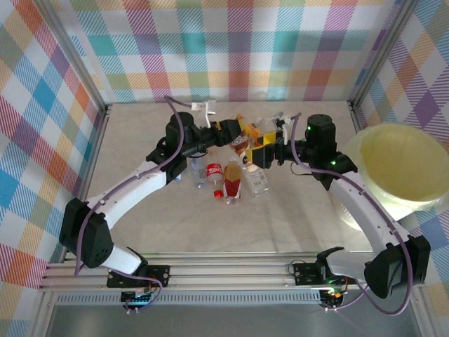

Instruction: Put the plastic bottles in the bin

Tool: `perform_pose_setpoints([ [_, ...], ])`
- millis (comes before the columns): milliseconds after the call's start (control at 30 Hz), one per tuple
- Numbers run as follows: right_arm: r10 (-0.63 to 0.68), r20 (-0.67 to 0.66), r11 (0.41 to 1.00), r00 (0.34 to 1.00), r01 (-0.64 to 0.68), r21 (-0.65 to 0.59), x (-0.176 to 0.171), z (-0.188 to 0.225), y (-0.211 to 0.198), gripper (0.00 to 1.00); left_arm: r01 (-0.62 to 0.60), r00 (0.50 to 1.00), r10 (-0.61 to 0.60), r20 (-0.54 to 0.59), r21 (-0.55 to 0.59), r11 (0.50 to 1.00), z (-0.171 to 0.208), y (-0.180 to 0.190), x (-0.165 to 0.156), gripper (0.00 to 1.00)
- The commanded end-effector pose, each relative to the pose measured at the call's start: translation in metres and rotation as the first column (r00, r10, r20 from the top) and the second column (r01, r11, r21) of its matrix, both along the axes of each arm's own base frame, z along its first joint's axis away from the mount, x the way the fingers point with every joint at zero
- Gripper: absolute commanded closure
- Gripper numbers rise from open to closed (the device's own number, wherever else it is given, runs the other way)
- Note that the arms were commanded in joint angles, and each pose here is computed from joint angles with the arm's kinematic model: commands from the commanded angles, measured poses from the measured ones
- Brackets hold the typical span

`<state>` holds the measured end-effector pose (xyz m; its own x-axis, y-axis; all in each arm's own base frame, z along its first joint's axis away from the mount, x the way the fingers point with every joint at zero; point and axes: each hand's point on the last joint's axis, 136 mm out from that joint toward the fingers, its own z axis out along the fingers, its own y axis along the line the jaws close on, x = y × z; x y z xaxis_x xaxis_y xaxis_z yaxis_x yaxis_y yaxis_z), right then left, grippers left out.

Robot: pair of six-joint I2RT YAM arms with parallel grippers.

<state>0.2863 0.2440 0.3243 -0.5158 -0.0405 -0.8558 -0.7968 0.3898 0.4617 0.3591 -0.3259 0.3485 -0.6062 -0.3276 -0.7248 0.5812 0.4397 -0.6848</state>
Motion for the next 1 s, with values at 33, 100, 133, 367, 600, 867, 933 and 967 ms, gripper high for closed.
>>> perform_pose_setpoints([
  [33, 0.042, -0.053, 0.999, 0.998, -0.042, -0.009, 0.000, 0.000, 0.012, 0.01, 0.119, 0.983, -0.112, 0.142, -0.042, 0.992, 0.037, -0.021, -0.018, 0.47],
  [100, 0.043, -0.078, 0.999, 0.996, -0.043, -0.006, 0.004, -0.001, 0.016, 0.03, 0.145, 0.979, -0.137, 0.152, -0.039, 0.989, 0.037, -0.028, -0.022, 0.47],
  [133, 0.047, -0.093, 0.999, 0.995, -0.047, 0.001, 0.006, -0.001, 0.019, 0.05, 0.151, 0.977, -0.144, 0.157, -0.035, 0.988, 0.036, -0.031, -0.023, 0.47],
  [367, 0.117, -0.132, 0.993, 0.984, -0.115, 0.024, 0.004, 0.000, 0.029, 0.36, 0.133, 0.980, -0.126, 0.154, -0.032, 0.991, 0.032, -0.036, -0.019, 0.47],
  [600, 0.092, -0.124, 0.996, 0.988, -0.093, -0.006, 0.004, -0.002, 0.025, 0.57, 0.097, 0.987, -0.096, 0.133, -0.006, 0.995, 0.025, -0.034, -0.013, 0.45],
  [867, -0.081, -0.107, 0.990, 0.991, 0.068, -0.121, 0.022, -0.010, 0.007, 0.65, -0.071, 0.997, 0.069, 0.028, 0.069, 0.995, 0.018, -0.016, 0.009, 0.00],
  [933, -0.141, -0.094, 0.980, 0.985, 0.126, -0.153, 0.029, -0.013, -0.002, 0.66, -0.095, 0.995, 0.093, 0.027, 0.067, 0.993, 0.022, -0.012, 0.010, 0.00],
  [967, -0.174, -0.088, 0.973, 0.981, 0.157, -0.171, 0.033, -0.015, -0.008, 0.66, -0.116, 0.993, 0.115, 0.025, 0.072, 0.991, 0.023, -0.008, 0.011, 0.00],
])
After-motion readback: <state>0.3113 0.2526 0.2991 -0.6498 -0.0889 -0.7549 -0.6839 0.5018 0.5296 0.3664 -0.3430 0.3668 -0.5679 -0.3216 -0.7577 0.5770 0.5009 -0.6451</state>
